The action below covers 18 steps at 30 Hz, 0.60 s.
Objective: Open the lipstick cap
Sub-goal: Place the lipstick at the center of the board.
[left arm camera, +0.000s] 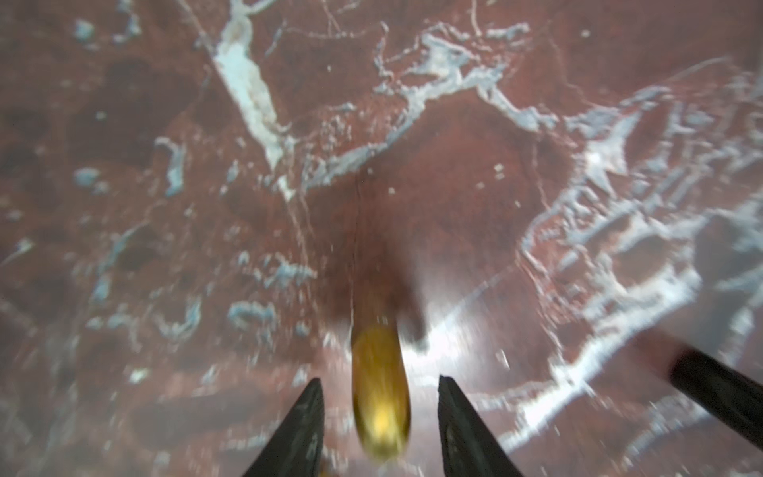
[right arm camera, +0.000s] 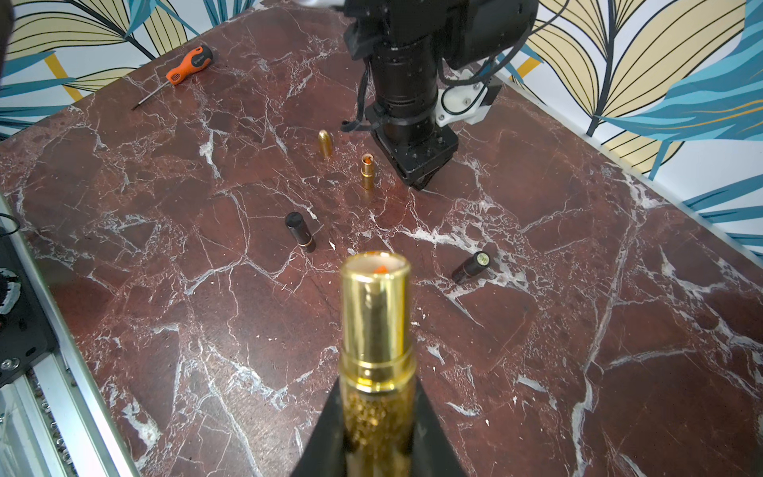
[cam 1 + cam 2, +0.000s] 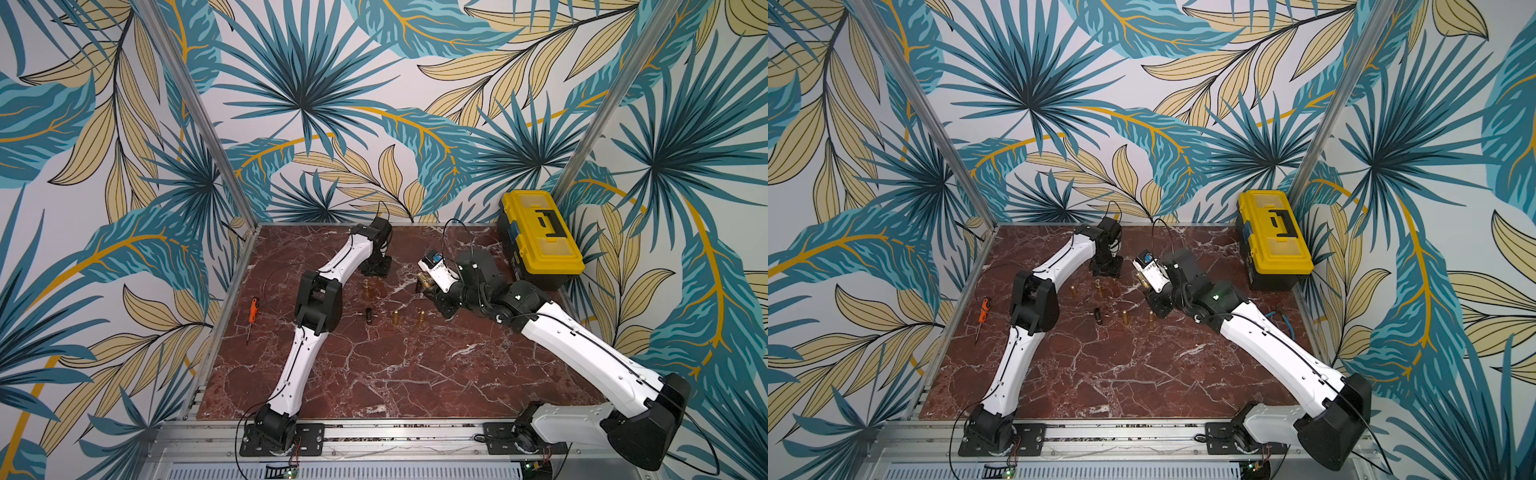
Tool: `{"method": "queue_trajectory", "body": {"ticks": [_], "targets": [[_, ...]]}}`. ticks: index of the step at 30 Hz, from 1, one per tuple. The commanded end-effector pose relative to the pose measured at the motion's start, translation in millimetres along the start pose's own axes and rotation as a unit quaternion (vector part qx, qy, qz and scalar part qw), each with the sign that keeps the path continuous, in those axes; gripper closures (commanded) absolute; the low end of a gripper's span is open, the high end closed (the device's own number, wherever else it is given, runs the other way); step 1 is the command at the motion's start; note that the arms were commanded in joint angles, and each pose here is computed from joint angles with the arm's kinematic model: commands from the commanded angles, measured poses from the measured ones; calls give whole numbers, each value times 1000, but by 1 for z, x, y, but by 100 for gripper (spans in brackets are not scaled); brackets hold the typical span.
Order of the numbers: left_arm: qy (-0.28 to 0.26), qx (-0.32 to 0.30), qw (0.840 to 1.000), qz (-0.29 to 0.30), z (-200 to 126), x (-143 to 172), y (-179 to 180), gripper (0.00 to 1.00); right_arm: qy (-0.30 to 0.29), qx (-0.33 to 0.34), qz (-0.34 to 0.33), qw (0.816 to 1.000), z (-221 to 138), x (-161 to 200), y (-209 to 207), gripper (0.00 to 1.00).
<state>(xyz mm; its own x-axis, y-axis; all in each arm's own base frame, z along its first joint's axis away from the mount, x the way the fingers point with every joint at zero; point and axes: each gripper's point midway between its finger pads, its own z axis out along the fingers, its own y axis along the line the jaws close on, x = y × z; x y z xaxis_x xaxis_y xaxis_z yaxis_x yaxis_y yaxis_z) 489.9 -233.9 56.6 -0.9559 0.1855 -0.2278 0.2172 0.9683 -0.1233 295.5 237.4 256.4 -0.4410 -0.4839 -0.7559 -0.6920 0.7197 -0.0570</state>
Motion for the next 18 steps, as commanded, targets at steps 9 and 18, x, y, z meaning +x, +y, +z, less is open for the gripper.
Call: {"method": "queue_trajectory", "body": {"ticks": [9,18], "targets": [[-89,113,990,-10,-157,18,-45,52,-12,-17,14,1000,20,-1,6,94],[-63,266,962,-1,-214,66,-89,47,-21,-33,17,999,35,-10,10,94]]}}
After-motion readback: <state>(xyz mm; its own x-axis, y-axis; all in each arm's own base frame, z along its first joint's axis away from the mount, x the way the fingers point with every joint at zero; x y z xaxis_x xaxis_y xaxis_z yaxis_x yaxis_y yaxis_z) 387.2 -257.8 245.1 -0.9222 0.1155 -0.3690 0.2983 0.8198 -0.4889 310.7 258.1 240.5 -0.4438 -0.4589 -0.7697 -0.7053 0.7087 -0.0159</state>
